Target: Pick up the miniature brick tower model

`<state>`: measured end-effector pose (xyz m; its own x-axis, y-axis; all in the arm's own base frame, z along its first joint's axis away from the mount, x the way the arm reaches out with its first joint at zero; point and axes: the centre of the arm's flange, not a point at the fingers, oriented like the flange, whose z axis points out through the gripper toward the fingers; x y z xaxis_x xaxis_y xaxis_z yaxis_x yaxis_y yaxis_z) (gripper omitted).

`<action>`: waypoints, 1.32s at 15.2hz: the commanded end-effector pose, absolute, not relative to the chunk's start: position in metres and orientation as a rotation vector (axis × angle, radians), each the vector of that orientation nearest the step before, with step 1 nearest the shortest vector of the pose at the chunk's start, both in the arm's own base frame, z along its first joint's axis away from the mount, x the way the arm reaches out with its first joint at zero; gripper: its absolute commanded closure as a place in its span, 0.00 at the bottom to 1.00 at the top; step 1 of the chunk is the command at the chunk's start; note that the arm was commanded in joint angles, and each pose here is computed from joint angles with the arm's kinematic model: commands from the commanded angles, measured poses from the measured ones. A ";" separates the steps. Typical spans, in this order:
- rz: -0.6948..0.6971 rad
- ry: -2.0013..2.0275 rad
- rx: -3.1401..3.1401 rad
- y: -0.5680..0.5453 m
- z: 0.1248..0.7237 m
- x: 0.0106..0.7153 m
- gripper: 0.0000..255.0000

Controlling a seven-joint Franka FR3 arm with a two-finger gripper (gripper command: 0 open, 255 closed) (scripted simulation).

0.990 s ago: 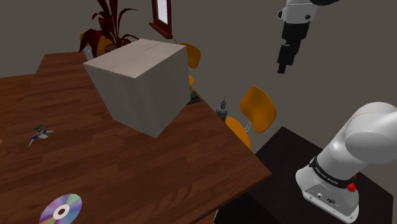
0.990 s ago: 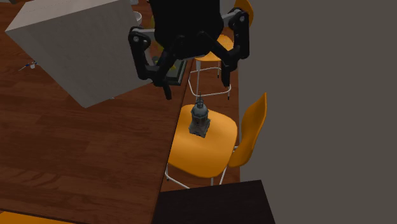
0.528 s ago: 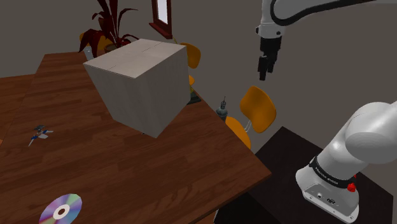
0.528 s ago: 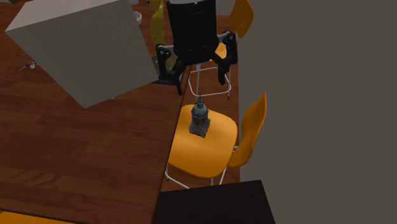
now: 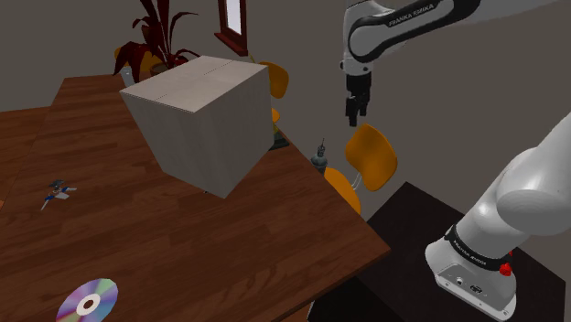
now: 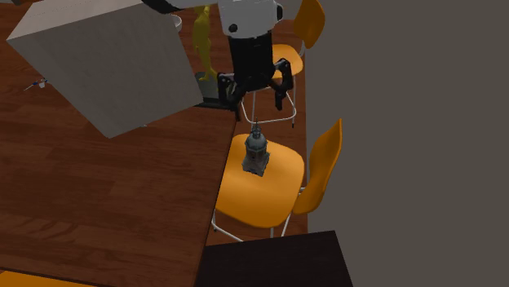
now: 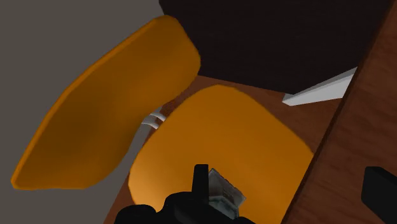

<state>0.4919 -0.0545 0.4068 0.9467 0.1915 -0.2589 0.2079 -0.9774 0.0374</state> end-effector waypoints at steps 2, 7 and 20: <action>-0.430 0.344 3.032 -0.058 0.376 0.520 0.00; -0.490 0.397 3.024 -0.062 0.323 0.566 0.00; -0.596 0.492 3.005 -0.064 0.203 0.645 0.00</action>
<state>0.6439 -0.0638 0.2084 0.8762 0.2991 -0.3779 0.3141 -0.9491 -0.0229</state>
